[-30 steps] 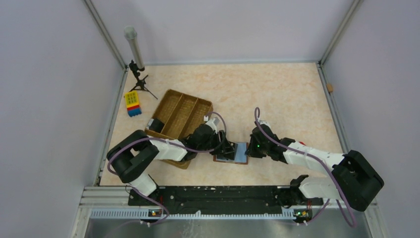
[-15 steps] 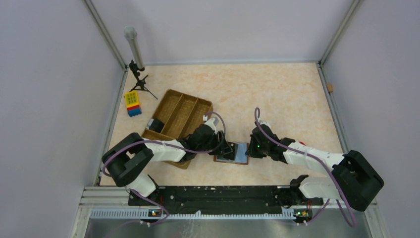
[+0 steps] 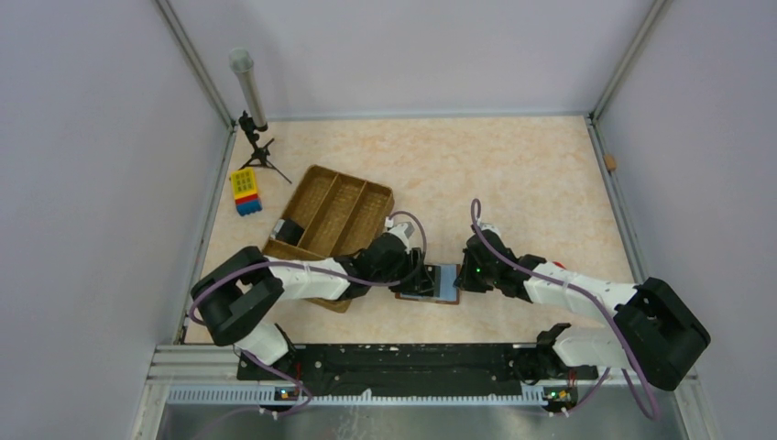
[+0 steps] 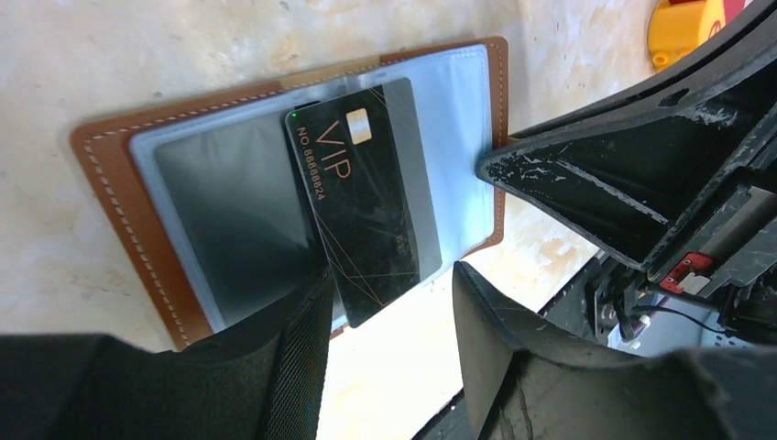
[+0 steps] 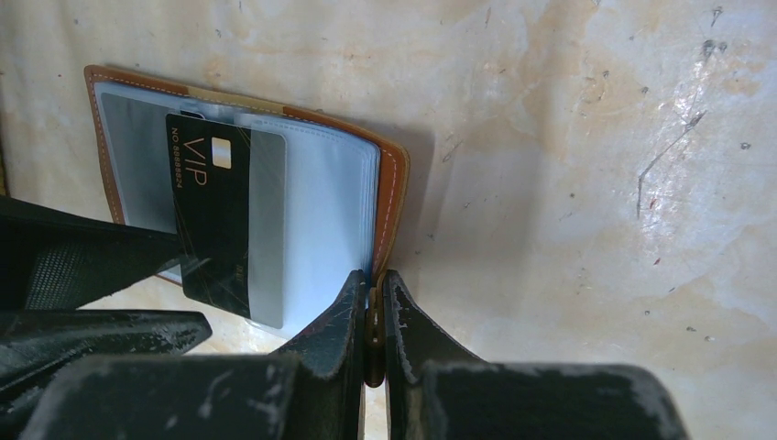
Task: Put the credit cards into the card holder
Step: Insert the credit card into the card holder.
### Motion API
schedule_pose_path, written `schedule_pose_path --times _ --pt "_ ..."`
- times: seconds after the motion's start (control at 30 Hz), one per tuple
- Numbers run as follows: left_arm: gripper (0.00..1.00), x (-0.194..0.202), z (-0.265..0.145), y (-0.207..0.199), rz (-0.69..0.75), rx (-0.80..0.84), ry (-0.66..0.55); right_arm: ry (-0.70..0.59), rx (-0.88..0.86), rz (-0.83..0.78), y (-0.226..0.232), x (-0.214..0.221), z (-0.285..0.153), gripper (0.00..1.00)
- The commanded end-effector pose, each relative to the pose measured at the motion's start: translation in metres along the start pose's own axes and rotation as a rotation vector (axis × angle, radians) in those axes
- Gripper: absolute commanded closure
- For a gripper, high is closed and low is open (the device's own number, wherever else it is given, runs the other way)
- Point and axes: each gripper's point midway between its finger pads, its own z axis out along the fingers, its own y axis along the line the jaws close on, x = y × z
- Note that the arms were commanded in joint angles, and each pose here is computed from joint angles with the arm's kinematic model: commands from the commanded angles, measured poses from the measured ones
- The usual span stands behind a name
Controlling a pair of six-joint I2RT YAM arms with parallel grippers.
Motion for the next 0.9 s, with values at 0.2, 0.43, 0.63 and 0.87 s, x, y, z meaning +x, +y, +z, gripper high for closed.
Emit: schedule_pose_path --times 0.2,0.43,0.63,0.87 --pt "0.47 0.011 0.014 -0.005 0.062 -0.068 0.073 0.019 0.027 -0.013 -0.008 0.006 -0.001 1.0" --pt "0.47 0.004 0.027 -0.018 0.095 -0.05 0.091 0.006 0.006 -0.002 -0.005 0.004 -0.003 1.0" --pt "0.47 0.004 0.036 -0.026 0.119 -0.043 0.11 -0.016 -0.035 0.013 0.001 0.002 -0.004 1.0" --pt "0.43 0.002 0.04 -0.042 0.16 0.004 0.113 -0.064 -0.078 0.04 0.007 -0.005 -0.012 1.0"
